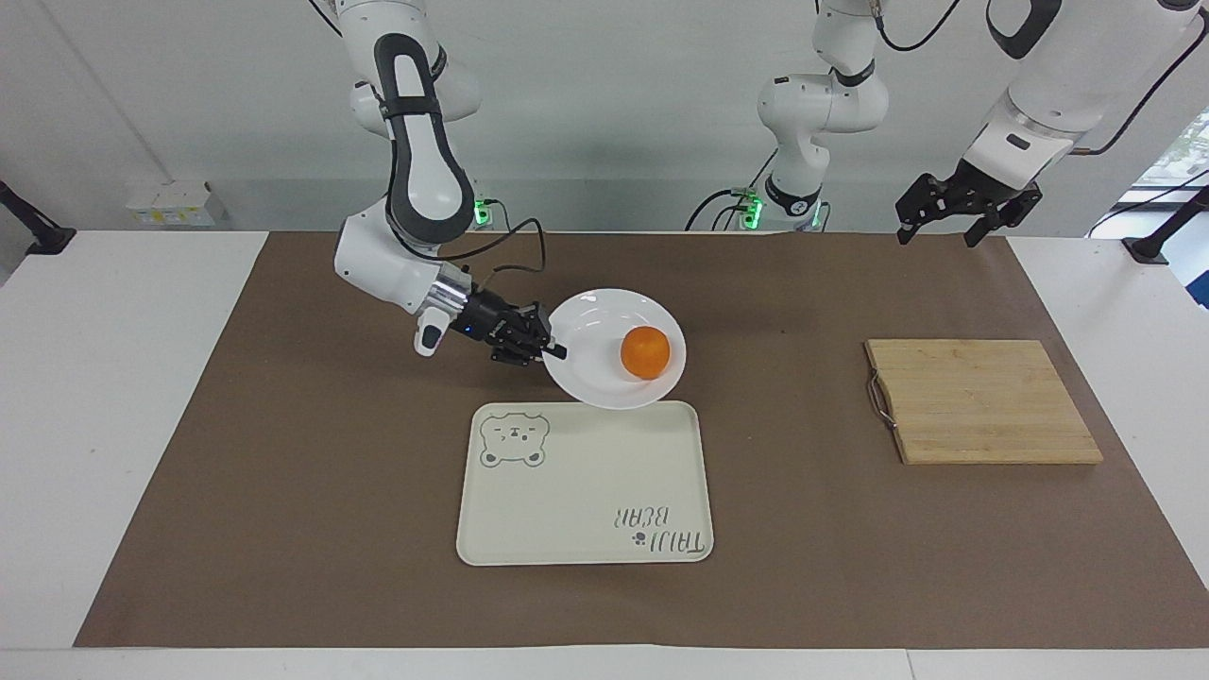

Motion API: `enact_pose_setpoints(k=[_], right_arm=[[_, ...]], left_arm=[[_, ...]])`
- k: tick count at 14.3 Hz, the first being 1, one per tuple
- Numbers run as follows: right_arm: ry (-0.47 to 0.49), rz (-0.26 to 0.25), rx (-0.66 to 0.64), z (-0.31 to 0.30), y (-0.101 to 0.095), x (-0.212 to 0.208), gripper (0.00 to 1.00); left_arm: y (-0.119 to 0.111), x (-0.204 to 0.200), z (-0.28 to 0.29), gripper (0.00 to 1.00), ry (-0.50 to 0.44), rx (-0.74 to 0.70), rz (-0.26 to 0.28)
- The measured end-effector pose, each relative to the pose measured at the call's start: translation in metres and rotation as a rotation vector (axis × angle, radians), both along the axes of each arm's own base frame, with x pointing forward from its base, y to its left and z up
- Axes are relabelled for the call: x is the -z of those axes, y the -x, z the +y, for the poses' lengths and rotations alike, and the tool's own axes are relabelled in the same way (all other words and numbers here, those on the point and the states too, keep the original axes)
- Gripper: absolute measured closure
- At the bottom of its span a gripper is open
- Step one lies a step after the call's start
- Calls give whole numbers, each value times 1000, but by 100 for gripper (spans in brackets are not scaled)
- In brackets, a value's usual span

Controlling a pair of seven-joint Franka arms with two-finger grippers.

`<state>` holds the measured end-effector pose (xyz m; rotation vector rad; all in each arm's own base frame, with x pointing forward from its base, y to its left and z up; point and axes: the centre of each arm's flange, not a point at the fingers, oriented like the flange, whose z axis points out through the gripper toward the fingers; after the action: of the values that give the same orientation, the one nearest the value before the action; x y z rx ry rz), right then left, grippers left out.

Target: Place orange and plate with both arms

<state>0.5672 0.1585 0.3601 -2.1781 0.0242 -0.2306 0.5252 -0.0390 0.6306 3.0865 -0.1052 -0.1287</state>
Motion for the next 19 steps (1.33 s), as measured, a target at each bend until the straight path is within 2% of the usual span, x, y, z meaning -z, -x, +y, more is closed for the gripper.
enact_pose_setpoints(k=[5,10,14,19], right_arm=[[-26,10,84,-18,-81,-23,92],[0,25,85,-21,-134,32,92],[104,48,25,-28,-141,66,92],[108,72,6,-36,-137,73,92]], left_arm=[[0,0,0,0,0,0,0],[0,0,0,0,0,0,0],[0,0,0,0,0,0,0],[0,0,0,0,0,0,0]])
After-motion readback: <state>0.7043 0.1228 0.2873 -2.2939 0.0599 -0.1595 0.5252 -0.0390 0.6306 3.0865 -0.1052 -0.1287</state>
